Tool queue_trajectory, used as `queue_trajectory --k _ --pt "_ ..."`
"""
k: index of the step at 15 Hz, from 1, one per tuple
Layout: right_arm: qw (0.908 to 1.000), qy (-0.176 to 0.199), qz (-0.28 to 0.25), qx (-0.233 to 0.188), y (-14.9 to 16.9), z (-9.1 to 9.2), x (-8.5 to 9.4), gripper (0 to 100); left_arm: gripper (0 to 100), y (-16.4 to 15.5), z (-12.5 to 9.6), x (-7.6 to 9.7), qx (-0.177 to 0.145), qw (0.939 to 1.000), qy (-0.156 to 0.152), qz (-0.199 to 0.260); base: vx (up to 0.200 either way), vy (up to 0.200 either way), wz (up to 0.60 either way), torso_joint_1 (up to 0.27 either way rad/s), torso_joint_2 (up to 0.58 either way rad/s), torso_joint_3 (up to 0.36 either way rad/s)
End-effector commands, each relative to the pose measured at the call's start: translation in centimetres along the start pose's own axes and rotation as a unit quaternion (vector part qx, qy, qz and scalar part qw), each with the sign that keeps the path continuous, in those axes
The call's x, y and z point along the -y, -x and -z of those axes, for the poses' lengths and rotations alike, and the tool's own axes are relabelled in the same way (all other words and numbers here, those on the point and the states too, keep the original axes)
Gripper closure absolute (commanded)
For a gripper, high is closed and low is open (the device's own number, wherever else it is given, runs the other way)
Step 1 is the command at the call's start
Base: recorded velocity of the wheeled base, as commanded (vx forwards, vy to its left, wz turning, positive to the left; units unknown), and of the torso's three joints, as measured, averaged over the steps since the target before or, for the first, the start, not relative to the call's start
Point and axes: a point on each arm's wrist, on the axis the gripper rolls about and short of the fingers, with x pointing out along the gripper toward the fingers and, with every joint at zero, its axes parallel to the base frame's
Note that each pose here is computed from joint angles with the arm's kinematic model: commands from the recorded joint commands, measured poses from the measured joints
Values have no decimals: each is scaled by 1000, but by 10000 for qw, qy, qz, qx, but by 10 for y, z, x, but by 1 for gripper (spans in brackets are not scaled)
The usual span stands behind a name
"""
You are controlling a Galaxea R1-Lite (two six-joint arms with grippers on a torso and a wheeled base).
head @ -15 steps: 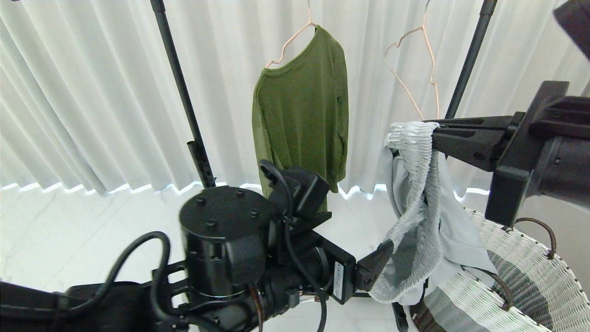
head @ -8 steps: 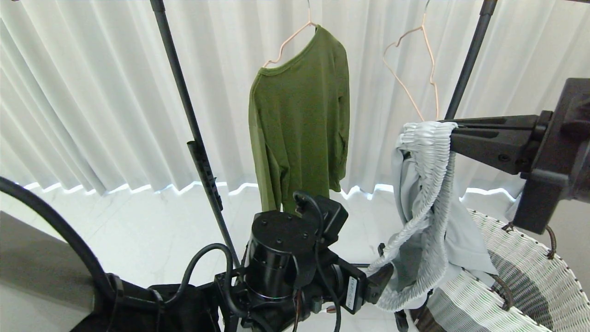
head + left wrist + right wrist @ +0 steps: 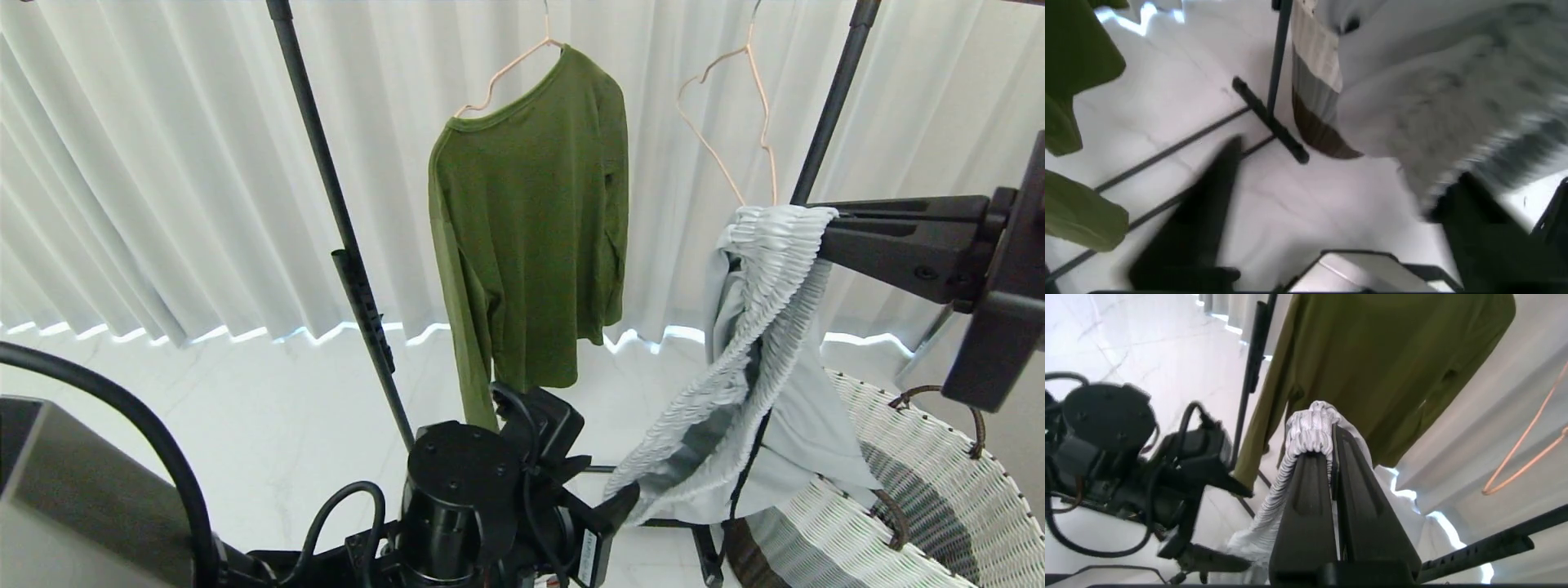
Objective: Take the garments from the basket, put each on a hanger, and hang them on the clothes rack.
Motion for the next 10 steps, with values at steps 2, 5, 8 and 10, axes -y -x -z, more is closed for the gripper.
queue_trajectory --k 2,5,8,10 --pt "10000 12 13 -52 -1 3 0 100 100 17 5 -2 120 9982 -557 -165 0 0 0 0 0 0" --pt "9998 31 30 -183 -4 10 -1 100 100 47 -9 -18 394 9955 -721 -476 0 0 0 0 0 0" --pt "9996 53 57 -253 -7 12 -1 100 100 105 -77 -33 870 9885 -720 -1001 0 0 0 0 0 0" --pt "9994 45 247 -257 -8 12 1 100 100 165 -127 -23 782 9891 -686 -1047 0 0 0 0 0 0"
